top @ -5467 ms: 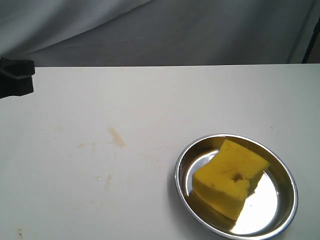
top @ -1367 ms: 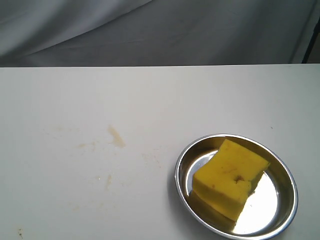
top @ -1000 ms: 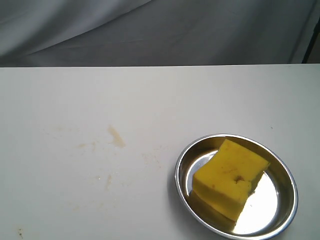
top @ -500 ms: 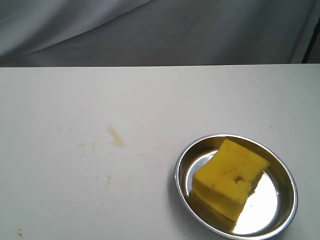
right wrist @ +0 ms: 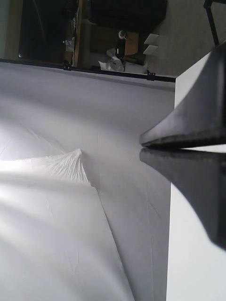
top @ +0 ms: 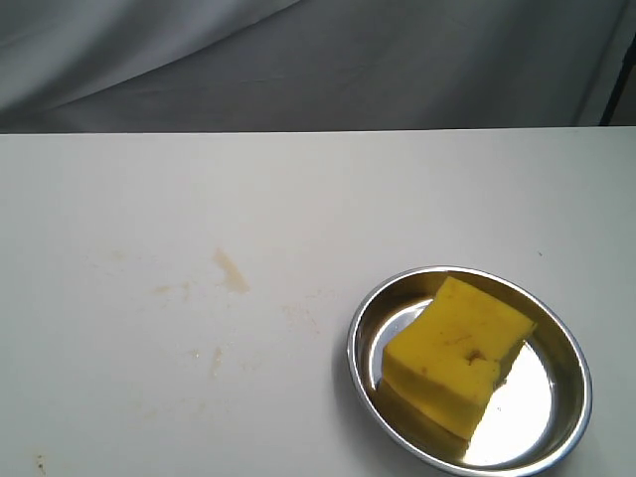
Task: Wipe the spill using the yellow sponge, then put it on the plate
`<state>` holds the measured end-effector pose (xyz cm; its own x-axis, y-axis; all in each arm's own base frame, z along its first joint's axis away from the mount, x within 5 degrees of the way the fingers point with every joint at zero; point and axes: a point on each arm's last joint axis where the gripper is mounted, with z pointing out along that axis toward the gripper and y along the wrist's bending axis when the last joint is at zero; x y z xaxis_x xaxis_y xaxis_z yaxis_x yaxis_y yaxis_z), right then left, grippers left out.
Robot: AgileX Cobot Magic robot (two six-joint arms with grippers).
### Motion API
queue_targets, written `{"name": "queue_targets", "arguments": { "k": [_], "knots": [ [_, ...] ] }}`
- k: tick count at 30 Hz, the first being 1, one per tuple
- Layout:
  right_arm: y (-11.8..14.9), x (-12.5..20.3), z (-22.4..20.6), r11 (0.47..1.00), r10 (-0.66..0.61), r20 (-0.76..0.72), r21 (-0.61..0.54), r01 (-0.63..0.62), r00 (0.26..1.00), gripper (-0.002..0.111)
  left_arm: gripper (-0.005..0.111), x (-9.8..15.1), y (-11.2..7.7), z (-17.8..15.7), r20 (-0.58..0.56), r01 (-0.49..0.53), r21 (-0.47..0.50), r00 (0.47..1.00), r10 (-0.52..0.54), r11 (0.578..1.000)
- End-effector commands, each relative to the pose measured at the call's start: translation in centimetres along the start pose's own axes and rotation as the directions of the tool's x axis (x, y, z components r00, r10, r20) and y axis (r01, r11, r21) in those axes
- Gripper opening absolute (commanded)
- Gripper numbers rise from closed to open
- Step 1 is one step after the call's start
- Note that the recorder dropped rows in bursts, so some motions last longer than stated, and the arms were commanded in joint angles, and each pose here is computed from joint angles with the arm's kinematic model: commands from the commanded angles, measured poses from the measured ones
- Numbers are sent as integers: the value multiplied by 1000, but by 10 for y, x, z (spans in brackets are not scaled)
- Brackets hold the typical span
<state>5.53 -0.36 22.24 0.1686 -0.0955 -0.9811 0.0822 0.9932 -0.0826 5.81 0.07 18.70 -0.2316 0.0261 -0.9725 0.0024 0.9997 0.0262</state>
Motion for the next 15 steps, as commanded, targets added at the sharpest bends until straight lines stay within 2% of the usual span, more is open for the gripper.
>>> {"name": "queue_targets", "arguments": {
  "k": [1, 4, 9, 15],
  "knots": [
    [0, 0, -1, 1000, 4, 9, 2, -4, 1000, 0, 0, 0, 0, 0, 10, 5, -5, 1000, -5, 1000],
    [0, 4, -1, 999, -53, -36, -5, 53, 998, 0, 0, 0, 0, 0, 10, 5, -5, 1000, -5, 1000],
    [0, 14, -1, 999, -53, -142, -10, 52, 988, 0, 0, 0, 0, 0, 10, 5, -5, 1000, -5, 1000],
    [4, 26, -4, 994, 95, -279, -19, -104, 956, 0, 0, 0, 0, 0, 10, 5, -5, 1000, -5, 1000]
  ]
}}
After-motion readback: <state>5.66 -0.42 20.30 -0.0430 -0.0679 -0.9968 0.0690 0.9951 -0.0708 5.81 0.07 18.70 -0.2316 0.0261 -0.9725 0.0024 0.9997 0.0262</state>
